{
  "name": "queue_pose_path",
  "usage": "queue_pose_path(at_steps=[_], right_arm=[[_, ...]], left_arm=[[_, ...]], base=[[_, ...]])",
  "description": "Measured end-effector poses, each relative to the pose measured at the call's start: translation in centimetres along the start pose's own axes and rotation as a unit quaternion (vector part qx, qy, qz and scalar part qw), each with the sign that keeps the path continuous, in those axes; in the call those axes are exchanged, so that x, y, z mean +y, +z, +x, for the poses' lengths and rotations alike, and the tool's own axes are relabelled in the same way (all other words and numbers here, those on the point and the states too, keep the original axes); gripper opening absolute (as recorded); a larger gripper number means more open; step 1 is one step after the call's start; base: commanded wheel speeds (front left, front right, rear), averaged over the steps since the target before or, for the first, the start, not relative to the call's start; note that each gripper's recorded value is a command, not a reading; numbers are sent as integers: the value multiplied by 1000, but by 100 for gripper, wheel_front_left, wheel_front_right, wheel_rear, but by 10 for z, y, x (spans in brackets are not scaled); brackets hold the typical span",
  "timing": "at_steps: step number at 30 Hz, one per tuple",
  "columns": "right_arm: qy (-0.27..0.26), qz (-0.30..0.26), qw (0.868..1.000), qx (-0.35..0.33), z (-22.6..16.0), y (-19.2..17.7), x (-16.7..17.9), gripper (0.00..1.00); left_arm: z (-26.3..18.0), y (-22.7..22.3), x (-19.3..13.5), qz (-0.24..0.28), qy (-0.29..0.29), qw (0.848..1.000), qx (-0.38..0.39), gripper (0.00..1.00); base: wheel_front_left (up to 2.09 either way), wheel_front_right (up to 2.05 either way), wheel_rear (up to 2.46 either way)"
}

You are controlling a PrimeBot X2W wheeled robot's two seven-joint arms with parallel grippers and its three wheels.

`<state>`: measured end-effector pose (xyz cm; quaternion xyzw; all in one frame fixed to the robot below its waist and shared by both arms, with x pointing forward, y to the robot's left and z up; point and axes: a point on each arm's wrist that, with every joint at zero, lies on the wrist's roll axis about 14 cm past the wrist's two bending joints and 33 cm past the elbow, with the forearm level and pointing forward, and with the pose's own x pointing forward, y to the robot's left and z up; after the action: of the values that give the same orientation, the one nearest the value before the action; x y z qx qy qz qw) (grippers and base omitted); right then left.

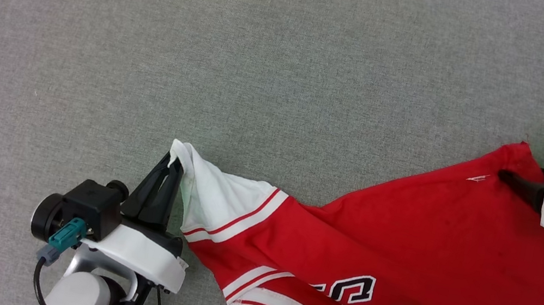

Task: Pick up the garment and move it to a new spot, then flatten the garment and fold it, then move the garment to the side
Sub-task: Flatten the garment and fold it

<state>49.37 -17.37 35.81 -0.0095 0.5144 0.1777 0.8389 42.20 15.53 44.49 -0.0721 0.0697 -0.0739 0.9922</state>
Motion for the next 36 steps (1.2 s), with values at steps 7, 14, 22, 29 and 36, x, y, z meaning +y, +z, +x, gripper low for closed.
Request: queue_pose_path(at_steps=[7, 14, 22, 29, 36], right_arm=[[16, 12, 1000, 18, 3, -4, 7, 0], [14, 16, 997, -68, -19, 26, 10, 0], [-30, 31, 979, -200, -80, 71, -12, 0], [-74, 46, 950, -299, -138, 105, -29, 0], [-99, 41, 905, -411, -198, 163, -35, 0]], left_arm=[[1, 1, 1, -1, 1, 1000, -3, 0], [0, 21, 9, 26, -4, 999, -22, 0], [24, 82, 18, 44, -19, 996, -76, 0], [66, 142, 9, 63, -41, 992, -103, 0], [110, 226, 0, 88, -40, 982, -161, 0]], base=[[0, 0, 0], [0, 0, 0], [0, 0, 0], [0, 0, 0], [0, 0, 0]])
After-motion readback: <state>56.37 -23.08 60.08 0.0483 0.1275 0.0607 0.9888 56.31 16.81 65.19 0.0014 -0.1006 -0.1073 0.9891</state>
